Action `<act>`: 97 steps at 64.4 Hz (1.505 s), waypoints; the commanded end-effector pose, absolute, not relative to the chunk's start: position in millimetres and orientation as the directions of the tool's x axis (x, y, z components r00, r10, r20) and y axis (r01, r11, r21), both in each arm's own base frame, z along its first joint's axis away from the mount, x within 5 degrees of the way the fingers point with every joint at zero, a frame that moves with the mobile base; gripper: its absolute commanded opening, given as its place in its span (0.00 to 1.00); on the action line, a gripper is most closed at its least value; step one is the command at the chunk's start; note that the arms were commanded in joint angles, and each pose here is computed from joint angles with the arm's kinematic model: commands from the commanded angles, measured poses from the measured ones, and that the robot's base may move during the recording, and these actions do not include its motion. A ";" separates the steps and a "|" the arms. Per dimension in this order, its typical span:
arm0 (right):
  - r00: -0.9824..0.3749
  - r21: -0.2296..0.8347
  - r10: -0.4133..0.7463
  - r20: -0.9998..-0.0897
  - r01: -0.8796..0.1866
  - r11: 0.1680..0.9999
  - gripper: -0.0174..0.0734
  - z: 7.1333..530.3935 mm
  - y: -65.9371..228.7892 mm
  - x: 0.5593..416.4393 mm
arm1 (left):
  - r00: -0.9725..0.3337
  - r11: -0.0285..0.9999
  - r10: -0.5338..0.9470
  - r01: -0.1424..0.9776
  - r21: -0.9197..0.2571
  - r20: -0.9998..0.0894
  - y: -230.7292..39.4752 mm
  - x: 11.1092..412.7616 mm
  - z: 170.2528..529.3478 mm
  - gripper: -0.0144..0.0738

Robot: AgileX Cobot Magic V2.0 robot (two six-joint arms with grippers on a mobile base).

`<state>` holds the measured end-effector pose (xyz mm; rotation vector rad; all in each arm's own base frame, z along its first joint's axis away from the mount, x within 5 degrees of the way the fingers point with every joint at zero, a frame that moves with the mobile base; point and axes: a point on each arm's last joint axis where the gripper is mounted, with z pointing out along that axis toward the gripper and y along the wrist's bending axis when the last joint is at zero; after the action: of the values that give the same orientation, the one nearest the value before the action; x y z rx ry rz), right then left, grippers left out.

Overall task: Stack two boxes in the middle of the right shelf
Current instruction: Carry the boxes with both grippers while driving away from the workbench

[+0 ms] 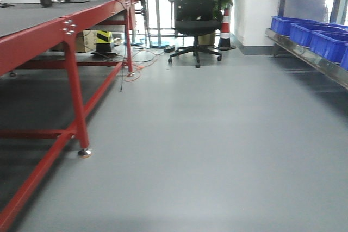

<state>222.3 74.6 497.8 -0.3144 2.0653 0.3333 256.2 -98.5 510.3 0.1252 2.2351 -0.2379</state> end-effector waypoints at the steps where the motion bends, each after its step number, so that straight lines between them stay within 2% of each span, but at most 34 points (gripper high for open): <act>1: -0.433 0.085 -0.080 -0.898 -0.350 0.933 0.02 506.1 71.7 220.3 | -0.561 0.969 -0.013 0.196 -0.149 -0.828 -98.3 250.3 522.9 0.04; 97: -0.414 0.085 -0.072 -0.907 -0.349 0.933 0.02 507.9 71.7 221.2 | -0.559 0.970 -0.013 0.195 -0.146 -0.829 -98.0 250.4 523.0 0.04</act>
<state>222.8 74.7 498.6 -0.3119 2.0552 0.3339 256.3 -98.4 510.4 0.1249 2.2330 -0.2363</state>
